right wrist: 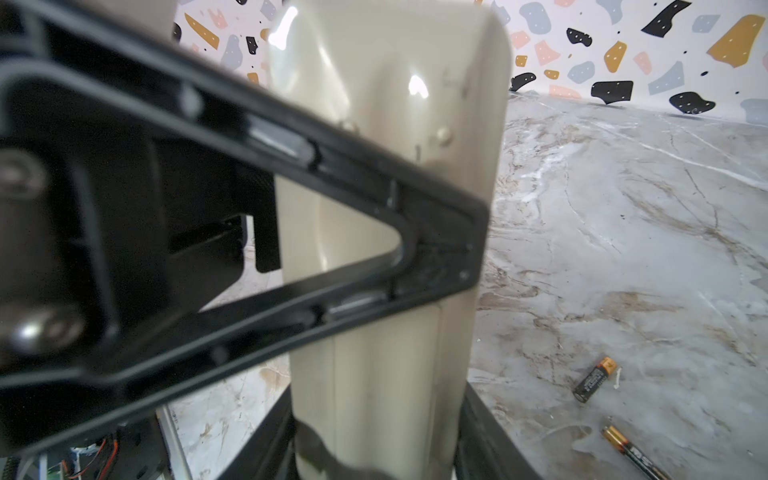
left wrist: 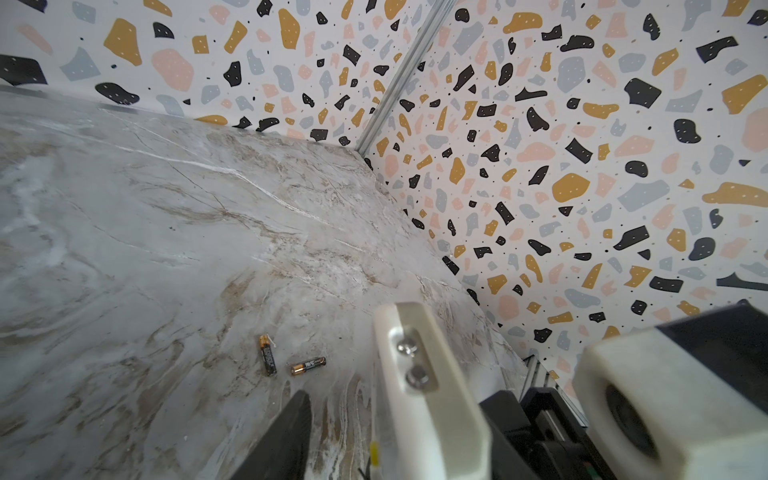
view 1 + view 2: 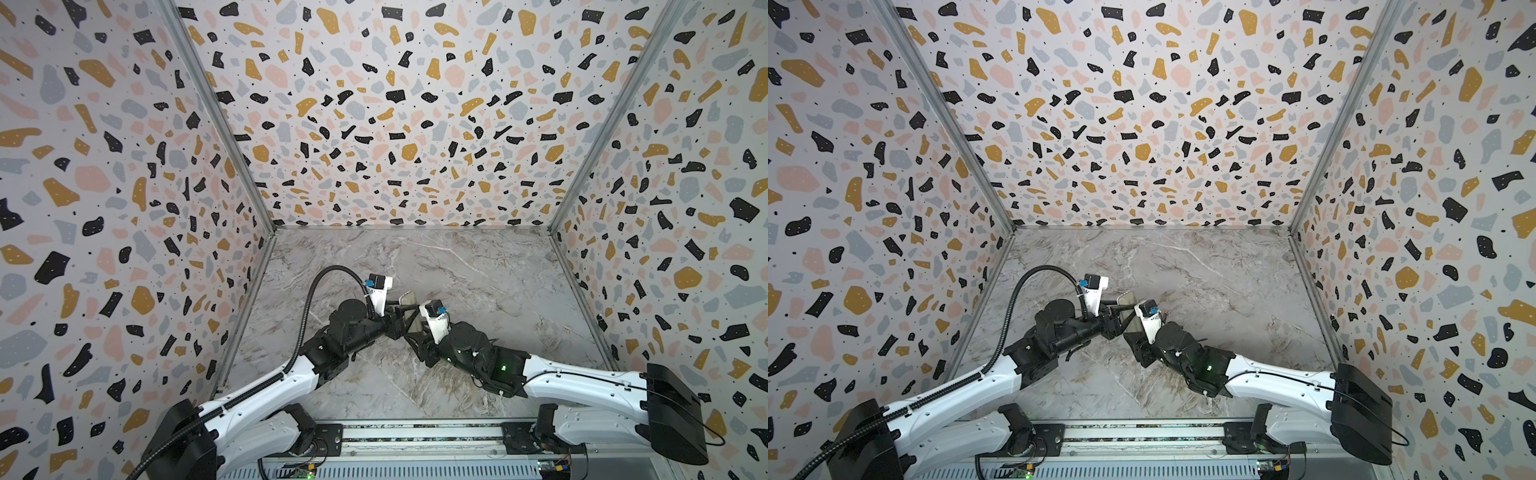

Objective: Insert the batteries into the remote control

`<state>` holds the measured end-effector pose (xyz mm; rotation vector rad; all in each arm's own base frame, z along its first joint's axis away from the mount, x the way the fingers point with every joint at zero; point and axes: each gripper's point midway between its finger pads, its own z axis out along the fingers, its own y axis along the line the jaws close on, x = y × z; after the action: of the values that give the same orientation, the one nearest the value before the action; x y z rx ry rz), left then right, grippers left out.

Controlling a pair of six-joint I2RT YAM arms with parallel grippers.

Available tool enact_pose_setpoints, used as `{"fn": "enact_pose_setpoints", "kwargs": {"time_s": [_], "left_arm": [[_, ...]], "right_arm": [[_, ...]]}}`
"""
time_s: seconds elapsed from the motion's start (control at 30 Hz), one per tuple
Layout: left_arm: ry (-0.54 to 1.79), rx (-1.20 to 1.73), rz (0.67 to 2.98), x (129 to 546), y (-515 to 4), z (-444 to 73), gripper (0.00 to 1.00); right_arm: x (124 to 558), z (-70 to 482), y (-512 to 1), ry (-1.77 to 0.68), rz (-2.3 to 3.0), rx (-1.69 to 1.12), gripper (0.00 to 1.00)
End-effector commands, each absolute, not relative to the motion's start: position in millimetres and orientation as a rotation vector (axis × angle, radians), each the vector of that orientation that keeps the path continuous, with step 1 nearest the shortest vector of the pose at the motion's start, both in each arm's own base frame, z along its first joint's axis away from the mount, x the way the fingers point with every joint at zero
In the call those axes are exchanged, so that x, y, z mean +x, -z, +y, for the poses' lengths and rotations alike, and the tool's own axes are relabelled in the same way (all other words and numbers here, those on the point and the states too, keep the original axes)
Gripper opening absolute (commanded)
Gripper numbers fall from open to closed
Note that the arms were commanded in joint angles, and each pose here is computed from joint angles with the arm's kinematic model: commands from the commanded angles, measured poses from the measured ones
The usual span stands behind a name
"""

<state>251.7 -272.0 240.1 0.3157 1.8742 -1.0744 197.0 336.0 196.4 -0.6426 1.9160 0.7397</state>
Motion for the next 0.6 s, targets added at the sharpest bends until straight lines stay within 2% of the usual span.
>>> {"fn": "enact_pose_setpoints", "kwargs": {"time_s": [0.0, 0.1, 0.23, 0.47, 0.57], "left_arm": [[1.053, 0.298, 1.830, 260, -255, -271, 0.63], [1.037, 0.285, 1.835, 262, -255, -270, 0.63], [1.014, 0.279, 1.860, 266, -250, -270, 0.55], [1.010, 0.283, 1.876, 267, -245, -271, 0.46], [1.011, 0.285, 1.875, 266, -245, -271, 0.39]], "right_arm": [[202, 337, -207, -0.703, 1.900, -0.633, 0.01], [202, 336, -204, -0.686, 1.904, -0.633, 0.01], [203, 334, -203, -0.677, 1.903, -0.634, 0.00], [201, 336, -200, -0.671, 1.901, -0.647, 0.00], [201, 336, -199, -0.667, 1.905, -0.647, 0.00]]}}
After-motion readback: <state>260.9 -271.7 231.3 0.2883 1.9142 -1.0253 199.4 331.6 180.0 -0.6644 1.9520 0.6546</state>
